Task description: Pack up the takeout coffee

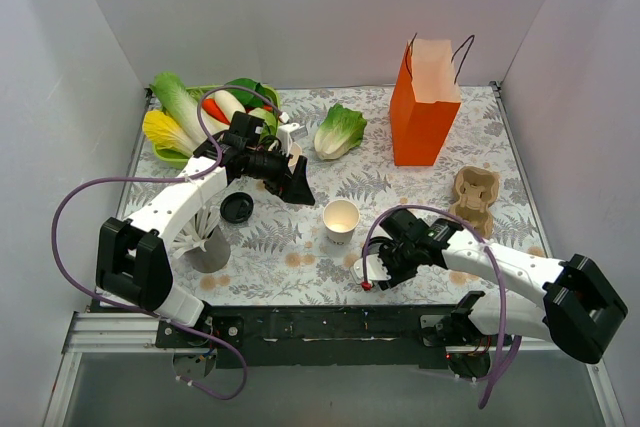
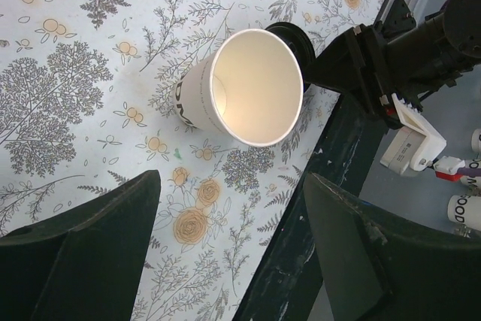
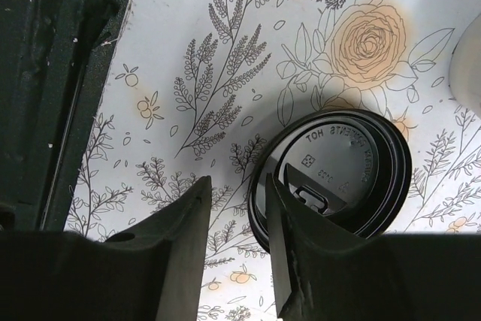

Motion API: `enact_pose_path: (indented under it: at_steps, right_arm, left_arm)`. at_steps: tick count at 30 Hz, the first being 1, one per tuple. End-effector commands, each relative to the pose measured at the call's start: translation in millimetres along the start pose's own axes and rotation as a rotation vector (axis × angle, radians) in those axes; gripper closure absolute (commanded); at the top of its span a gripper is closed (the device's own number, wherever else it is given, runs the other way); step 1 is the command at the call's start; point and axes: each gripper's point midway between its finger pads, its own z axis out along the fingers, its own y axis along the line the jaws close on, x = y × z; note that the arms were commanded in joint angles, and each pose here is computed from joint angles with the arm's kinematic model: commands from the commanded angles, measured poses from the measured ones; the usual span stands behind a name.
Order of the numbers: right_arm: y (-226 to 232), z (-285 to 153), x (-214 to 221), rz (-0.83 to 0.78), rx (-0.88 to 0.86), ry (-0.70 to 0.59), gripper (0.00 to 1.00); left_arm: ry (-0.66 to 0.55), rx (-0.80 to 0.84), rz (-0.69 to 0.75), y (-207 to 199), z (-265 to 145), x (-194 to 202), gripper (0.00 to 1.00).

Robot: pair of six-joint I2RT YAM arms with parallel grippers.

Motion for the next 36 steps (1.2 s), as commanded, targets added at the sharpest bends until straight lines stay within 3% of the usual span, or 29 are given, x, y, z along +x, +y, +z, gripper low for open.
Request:
enact_pose_path:
  at_steps: [1, 12, 16, 21, 28, 30, 34, 36]
  right_arm:
    - [-6, 3, 1, -0.04, 0.026, 0.008, 0.6]
    - [-12, 9, 12, -0.049, 0.08, 0.054, 0.71]
    - [-15, 0, 10, -0.036, 0.079, 0.069, 0.89]
    - [-20, -40, -13, 0.061, 0.074, 0.054, 0.98]
    - [-33, -119, -88, 0.303, 0.097, -0.213, 0.99]
    - [-52, -144, -125, 0.362, 0.13, -0.402, 0.99]
    - [-90, -161, -155, 0.519, 0.115, -0.62, 0.99]
    - [-96, -168, -168, 0.656, 0.002, -0.749, 0.99]
  left_arm:
    - [-0.028, -0.006, 0.045, -8, -9, -4, 0.23]
    - [-0.03, -0.01, 0.048, -6, -9, -8, 0.23]
    - [-0.027, -0.023, 0.053, -5, -10, -7, 0.23]
    - [-0.015, -0.046, 0.062, -3, -14, -3, 0.23]
    - [-0.033, -0.056, 0.144, -6, -21, 10, 0.23]
    - [-0.054, -0.063, 0.165, -8, -23, 7, 0.22]
    - [-0.085, -0.093, 0.163, -6, -25, 4, 0.21]
    - [-0.114, -0.094, 0.164, -8, -26, -2, 0.19]
